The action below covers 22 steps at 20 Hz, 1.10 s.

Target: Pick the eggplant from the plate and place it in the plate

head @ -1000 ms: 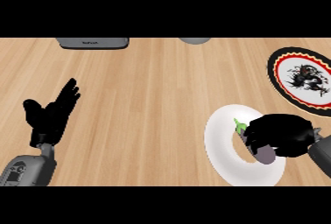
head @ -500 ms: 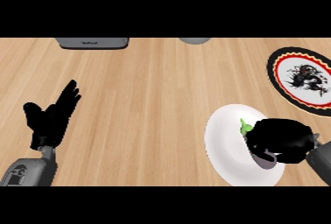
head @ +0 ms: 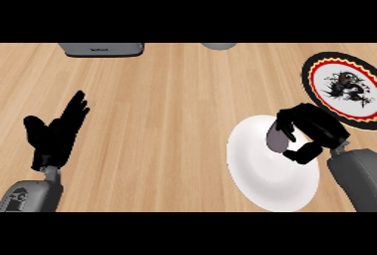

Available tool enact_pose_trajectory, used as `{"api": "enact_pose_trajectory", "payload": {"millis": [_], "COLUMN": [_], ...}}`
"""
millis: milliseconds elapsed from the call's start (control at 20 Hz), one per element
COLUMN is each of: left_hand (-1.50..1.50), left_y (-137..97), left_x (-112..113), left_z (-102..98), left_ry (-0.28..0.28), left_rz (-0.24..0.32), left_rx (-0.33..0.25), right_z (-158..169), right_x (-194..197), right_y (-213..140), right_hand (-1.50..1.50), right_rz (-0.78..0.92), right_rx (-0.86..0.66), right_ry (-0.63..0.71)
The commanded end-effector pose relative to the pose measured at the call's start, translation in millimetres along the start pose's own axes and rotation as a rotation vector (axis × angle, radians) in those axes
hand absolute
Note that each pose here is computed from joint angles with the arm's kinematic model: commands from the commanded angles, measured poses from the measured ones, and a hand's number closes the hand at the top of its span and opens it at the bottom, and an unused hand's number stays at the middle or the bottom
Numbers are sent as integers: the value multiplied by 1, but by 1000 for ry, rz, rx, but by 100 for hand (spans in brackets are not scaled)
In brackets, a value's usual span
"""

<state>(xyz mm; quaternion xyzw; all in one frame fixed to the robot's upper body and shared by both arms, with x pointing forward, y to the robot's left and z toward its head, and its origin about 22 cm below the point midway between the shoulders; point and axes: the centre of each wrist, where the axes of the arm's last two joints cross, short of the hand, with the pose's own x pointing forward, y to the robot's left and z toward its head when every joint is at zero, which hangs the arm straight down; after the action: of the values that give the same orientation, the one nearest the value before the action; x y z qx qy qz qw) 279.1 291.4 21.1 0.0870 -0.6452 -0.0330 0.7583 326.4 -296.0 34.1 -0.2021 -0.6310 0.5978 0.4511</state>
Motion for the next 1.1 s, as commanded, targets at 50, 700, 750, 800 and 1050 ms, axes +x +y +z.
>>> {"api": "enact_pose_trajectory", "payload": {"millis": [50,700,750,800,1050], "left_hand": [0,0,0,0,0], "left_y": [0,-11,3,-7,-8], "left_x": [-4,-6,-16,-5,-3], "left_z": [1,1,0,3,-1], "left_ry": [11,-14,-1,2,-24], "left_rz": [-17,12,11,-5,-6], "left_rx": [5,-20,-16,-8,-23], "right_z": [-31,-4,-6,-10,34], "right_x": [22,-21,-14,-13,-82], "right_y": [-28,-97,-101,-94,-96], "right_hand": [150,150,150,150,150], "right_rz": [-102,-124,-158,-195,-127], "right_rx": [-416,-821,-835,-842,-886], "right_ry": [277,645,648,667,749]}}
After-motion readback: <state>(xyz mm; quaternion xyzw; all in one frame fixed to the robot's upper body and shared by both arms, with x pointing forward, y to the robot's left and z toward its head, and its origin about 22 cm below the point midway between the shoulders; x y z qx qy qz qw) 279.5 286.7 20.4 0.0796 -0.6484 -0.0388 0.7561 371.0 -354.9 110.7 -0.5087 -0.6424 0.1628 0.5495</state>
